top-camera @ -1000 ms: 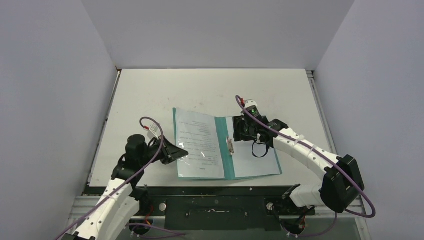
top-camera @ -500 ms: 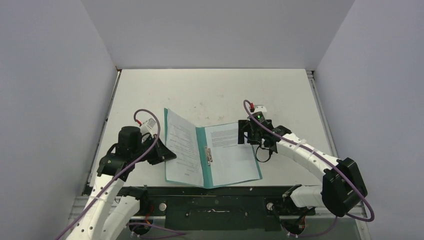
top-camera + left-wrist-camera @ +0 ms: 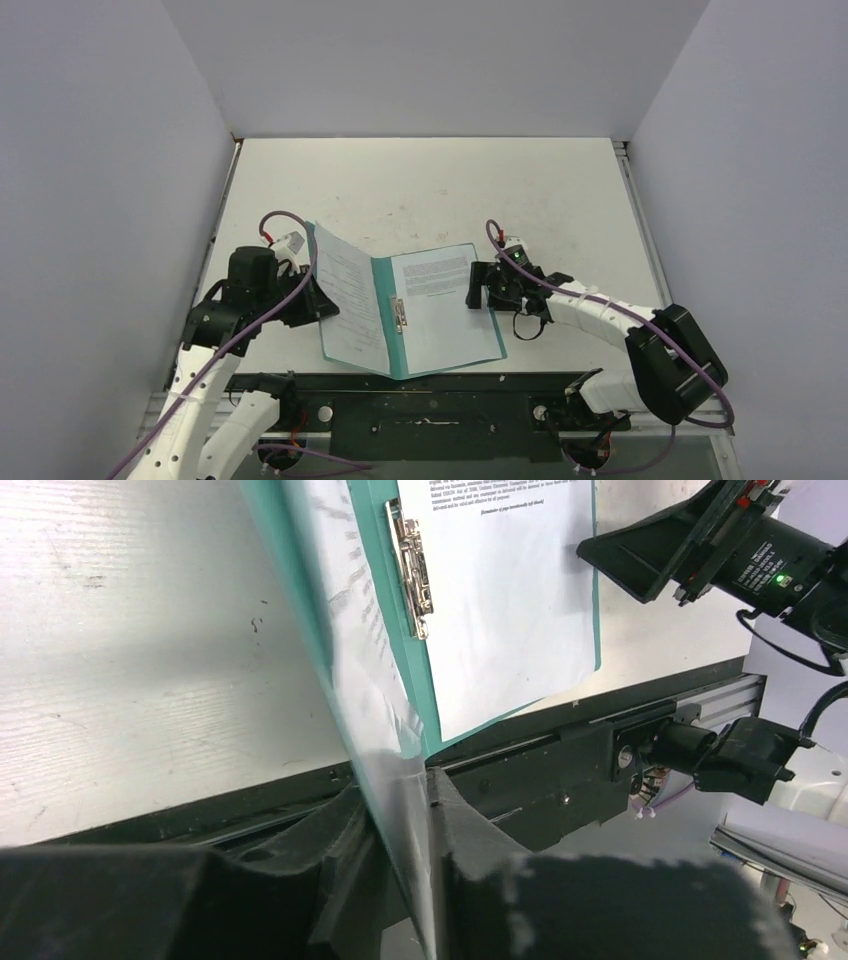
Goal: Put the files into the folder
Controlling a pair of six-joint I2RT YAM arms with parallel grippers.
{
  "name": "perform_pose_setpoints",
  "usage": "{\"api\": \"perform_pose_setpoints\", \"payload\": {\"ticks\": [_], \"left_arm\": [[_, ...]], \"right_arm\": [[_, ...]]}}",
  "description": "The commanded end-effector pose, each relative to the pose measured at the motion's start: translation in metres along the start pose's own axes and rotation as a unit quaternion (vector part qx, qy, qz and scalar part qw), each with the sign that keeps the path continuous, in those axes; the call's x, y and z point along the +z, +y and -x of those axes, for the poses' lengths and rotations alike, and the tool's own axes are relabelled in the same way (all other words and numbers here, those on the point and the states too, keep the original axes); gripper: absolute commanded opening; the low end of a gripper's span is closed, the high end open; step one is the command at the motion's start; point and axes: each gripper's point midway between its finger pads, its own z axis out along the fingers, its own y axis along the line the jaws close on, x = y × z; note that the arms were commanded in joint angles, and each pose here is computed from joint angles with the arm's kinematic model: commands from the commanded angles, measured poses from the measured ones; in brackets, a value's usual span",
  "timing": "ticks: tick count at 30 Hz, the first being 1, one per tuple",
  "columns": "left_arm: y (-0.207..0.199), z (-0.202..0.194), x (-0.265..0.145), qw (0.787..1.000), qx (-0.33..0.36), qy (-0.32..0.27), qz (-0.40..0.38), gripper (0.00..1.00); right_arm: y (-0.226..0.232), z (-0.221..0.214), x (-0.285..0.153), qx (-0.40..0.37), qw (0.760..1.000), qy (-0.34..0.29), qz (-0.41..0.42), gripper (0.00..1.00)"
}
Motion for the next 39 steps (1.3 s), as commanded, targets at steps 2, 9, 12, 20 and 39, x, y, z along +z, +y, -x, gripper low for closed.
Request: {"api": "perform_pose_setpoints", "payload": {"ticks": [2, 9, 12, 20, 39], "left_arm": [[-0.021, 0.022, -0.008, 0.998, 0.020, -0.038, -0.037, 0.25], [-0.058, 0.034, -0.002, 0.988, 0.017, -0.049, -0.143, 0.54], [-0.077, 0.046, -0.004, 0.980, 0.018, -0.066, -0.189, 0.63], [-0.117, 0.066, -0.010, 0.949, 0.008, -0.092, -0.303, 0.83], [-0.182, 0.017, 0.071, 0.935, 0.012, -0.048, -0.351, 0.93]], "right_arm": [[0.030, -0.003, 0.012, 0.027, 0.996, -0.001, 0.082, 1.00], [0.048, -0.020, 0.016, 0.035, 0.992, 0.011, 0.118, 1.00], [0.055, -0.027, 0.016, 0.032, 0.992, 0.014, 0.123, 1.00], [0.067, -0.040, 0.015, 0.025, 0.991, 0.015, 0.129, 1.00], [0.009, 0.035, -0.077, 0.048, 0.986, -0.160, -0.016, 1.00]]}}
